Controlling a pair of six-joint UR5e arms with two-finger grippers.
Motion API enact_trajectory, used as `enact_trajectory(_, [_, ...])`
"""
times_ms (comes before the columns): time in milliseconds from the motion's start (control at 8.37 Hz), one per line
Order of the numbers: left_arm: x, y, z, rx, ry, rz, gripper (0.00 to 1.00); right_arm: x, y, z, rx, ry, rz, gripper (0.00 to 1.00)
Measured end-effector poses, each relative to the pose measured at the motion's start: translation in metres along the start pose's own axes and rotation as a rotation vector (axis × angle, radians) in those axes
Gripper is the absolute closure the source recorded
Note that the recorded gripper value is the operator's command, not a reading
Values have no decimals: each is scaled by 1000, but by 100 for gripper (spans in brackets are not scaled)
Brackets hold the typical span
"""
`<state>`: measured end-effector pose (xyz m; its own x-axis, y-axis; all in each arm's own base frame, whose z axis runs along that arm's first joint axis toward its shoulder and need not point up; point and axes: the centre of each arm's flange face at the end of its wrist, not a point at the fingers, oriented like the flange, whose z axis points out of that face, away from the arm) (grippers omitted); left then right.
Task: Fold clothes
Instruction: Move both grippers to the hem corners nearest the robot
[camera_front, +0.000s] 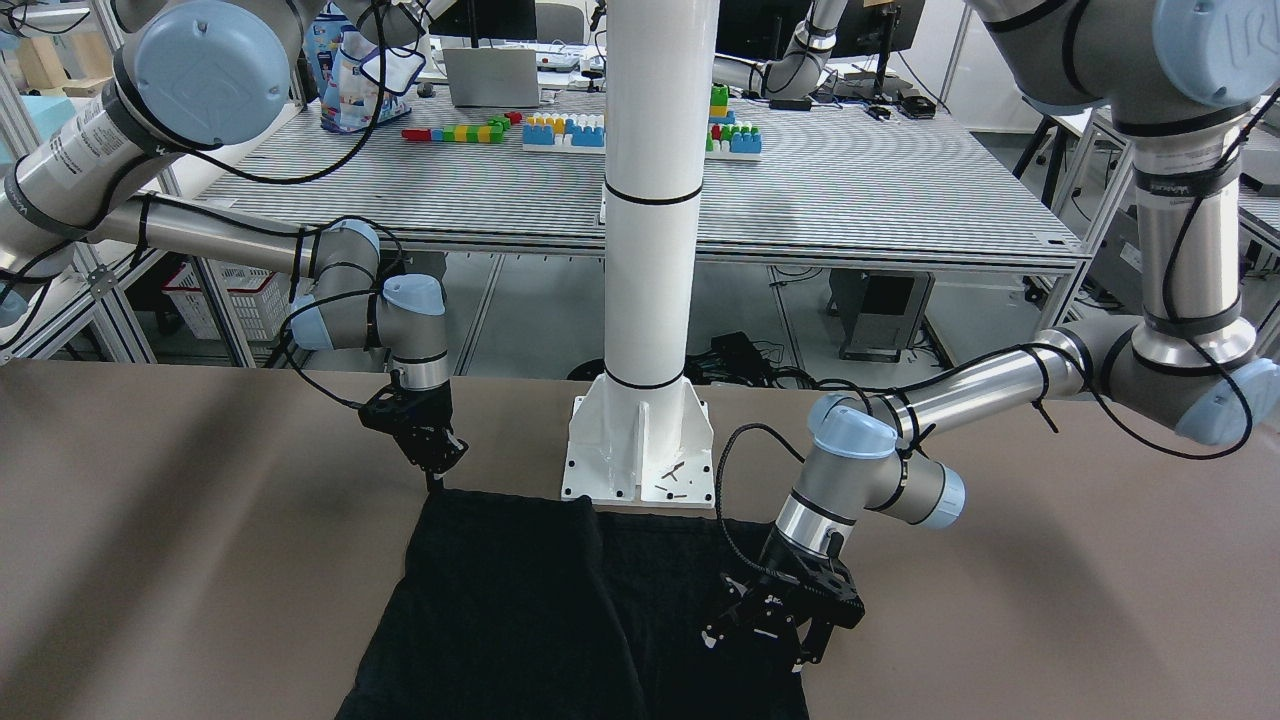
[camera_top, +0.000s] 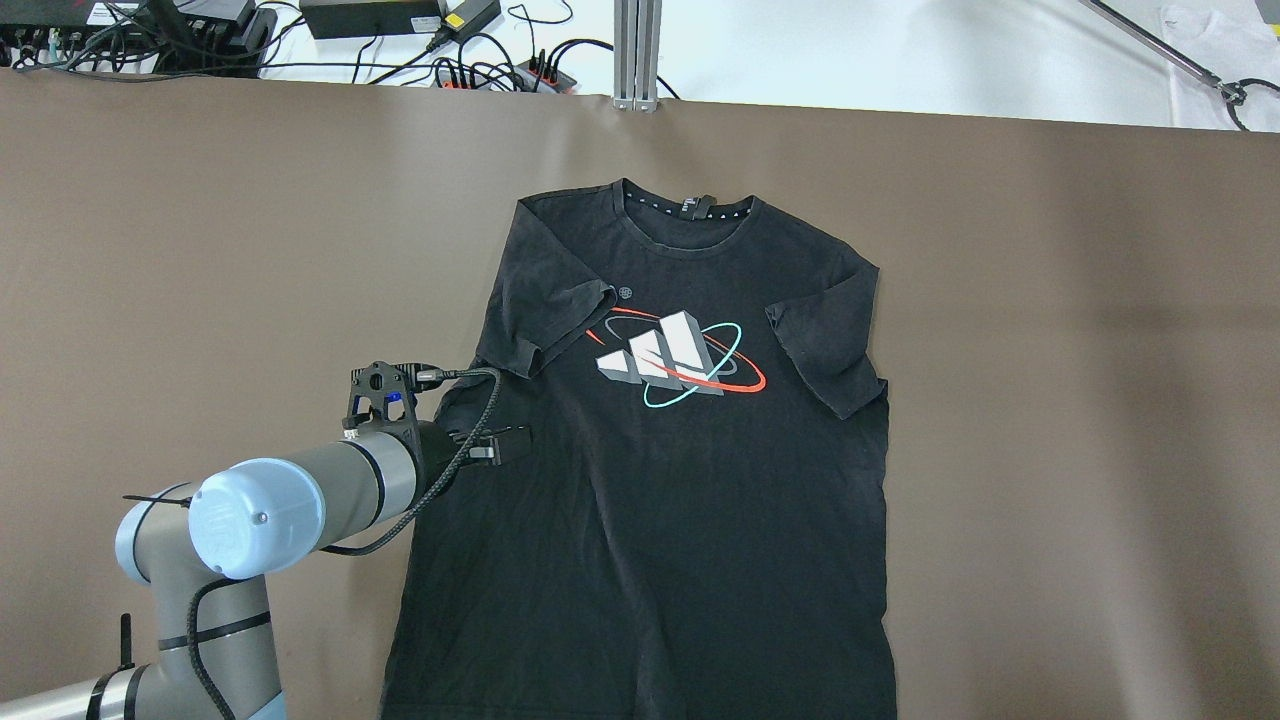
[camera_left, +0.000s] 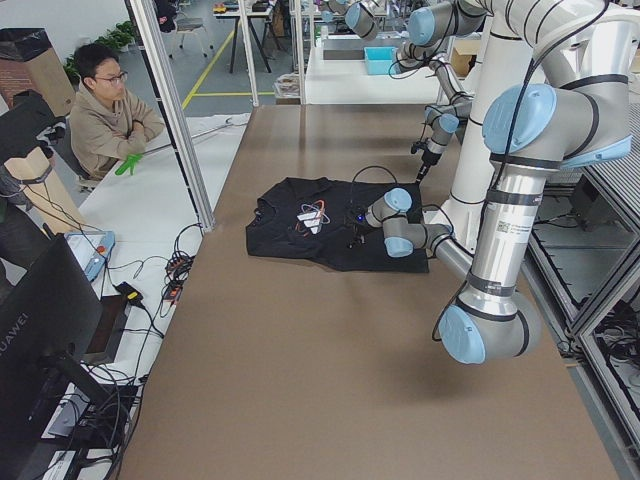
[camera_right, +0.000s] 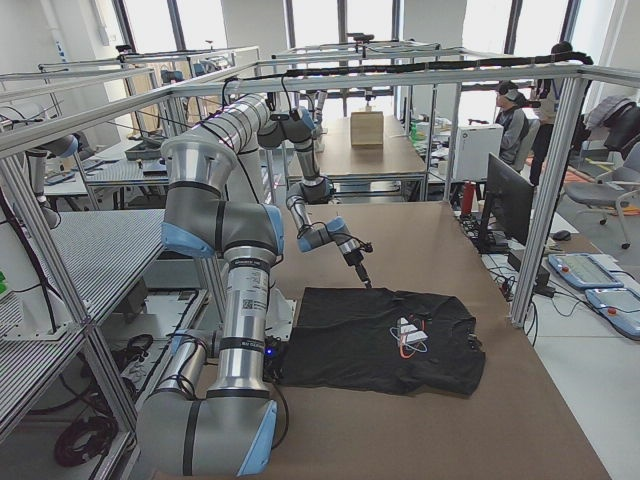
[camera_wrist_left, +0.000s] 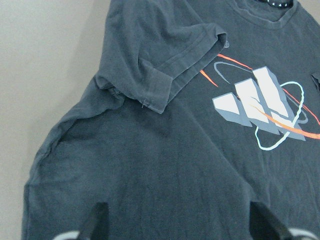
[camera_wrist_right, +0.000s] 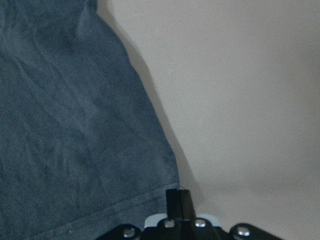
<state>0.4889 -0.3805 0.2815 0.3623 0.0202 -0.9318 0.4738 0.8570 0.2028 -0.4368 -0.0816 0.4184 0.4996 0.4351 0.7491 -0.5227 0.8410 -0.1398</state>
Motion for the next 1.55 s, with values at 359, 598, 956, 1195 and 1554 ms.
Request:
enact_trajectory(359, [-13, 29, -15, -17, -29, -77, 3, -6, -8, -14, -4, -18, 12, 100])
enact_trajectory(598, [0, 80, -39, -32, -88, -129, 15, -11, -17, -25, -6, -32, 22, 100])
enact_trajectory(956, [11, 148, -78, -77, -181, -186, 25, -17, -34, -27, 21, -39, 35, 100])
enact_trajectory(1195, [-14, 179, -85, -100, -243, -188, 25, -18, -40, -26, 37, -32, 38, 100])
enact_trajectory(1554, [-41, 213, -92, -114, -292, -199, 33, -18, -42, -26, 46, -26, 35, 100])
